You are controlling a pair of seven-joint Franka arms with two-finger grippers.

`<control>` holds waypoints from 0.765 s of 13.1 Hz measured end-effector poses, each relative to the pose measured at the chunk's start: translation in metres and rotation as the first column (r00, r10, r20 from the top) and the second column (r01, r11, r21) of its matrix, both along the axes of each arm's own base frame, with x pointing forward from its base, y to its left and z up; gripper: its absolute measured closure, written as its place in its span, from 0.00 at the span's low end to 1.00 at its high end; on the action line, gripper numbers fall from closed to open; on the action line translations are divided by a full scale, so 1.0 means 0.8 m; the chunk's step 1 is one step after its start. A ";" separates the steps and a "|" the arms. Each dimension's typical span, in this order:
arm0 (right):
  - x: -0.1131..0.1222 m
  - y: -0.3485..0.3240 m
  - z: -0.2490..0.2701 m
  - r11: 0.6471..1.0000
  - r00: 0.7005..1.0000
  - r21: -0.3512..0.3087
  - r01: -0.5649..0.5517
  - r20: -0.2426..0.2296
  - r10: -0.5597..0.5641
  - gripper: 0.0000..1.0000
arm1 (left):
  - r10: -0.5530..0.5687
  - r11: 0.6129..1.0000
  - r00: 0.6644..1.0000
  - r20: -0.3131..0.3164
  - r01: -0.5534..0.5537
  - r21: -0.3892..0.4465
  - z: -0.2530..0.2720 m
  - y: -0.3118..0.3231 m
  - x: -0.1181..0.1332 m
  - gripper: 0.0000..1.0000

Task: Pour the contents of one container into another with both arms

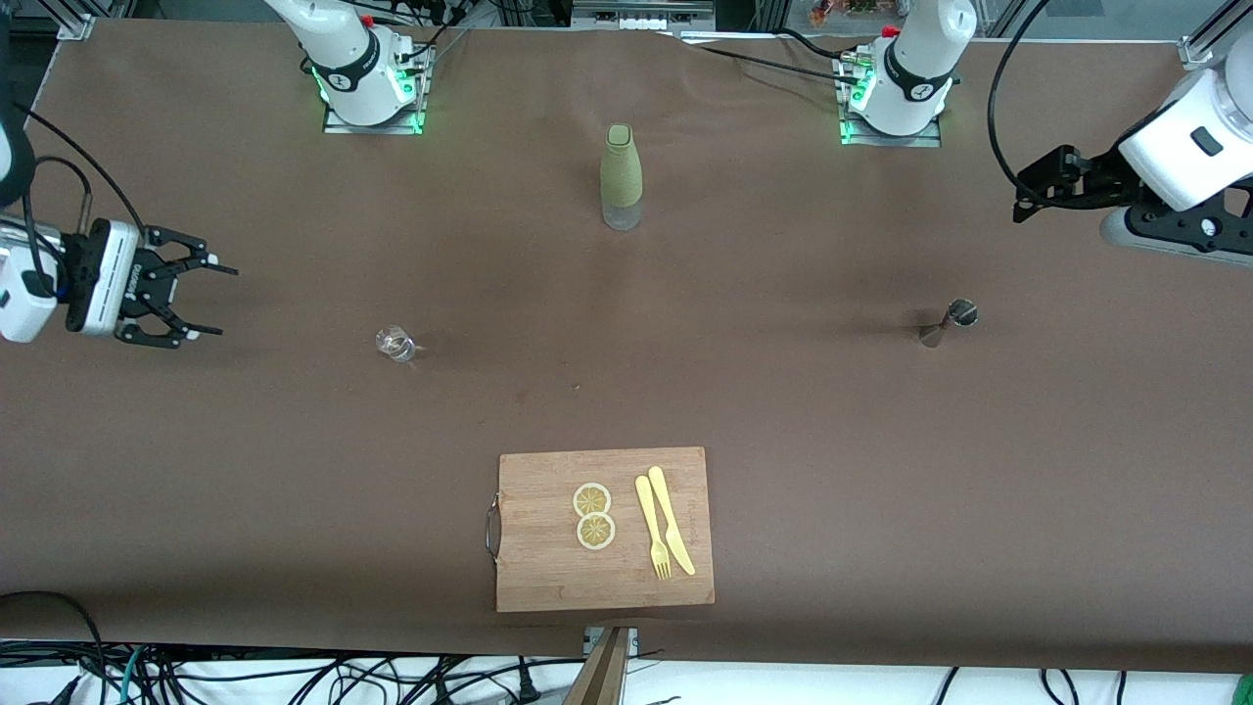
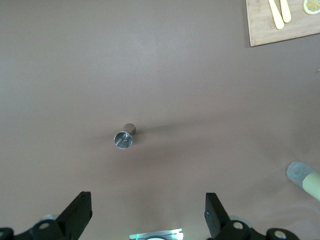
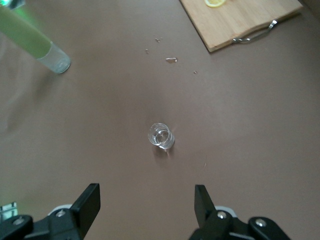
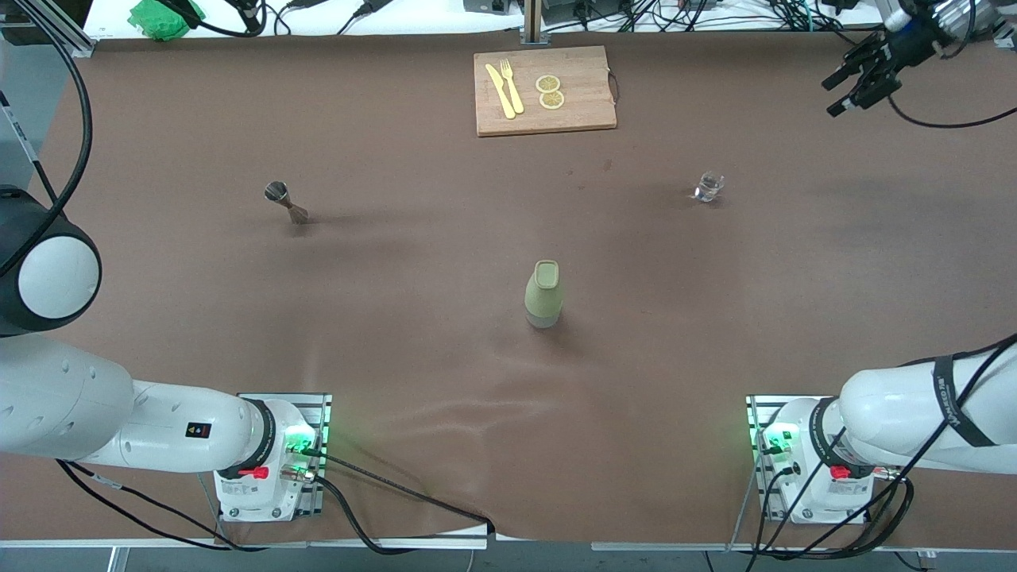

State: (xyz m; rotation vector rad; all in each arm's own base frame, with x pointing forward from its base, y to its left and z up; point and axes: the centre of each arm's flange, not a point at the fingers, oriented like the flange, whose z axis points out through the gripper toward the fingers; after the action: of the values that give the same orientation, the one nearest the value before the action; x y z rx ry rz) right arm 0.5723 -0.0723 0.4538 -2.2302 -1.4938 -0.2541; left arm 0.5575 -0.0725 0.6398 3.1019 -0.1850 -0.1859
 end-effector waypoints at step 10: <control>-0.042 0.084 0.140 0.747 0.815 -0.427 0.510 -0.037 -0.578 0.01 | 0.037 0.999 0.999 0.007 -0.037 -0.002 -0.014 0.030 0.015 0.00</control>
State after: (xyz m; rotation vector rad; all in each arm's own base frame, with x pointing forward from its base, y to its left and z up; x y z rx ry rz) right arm 0.5387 -0.0055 0.5657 -2.9097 -0.8082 0.0823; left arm 0.5695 -0.0481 0.6287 3.1021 -0.1270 -0.1743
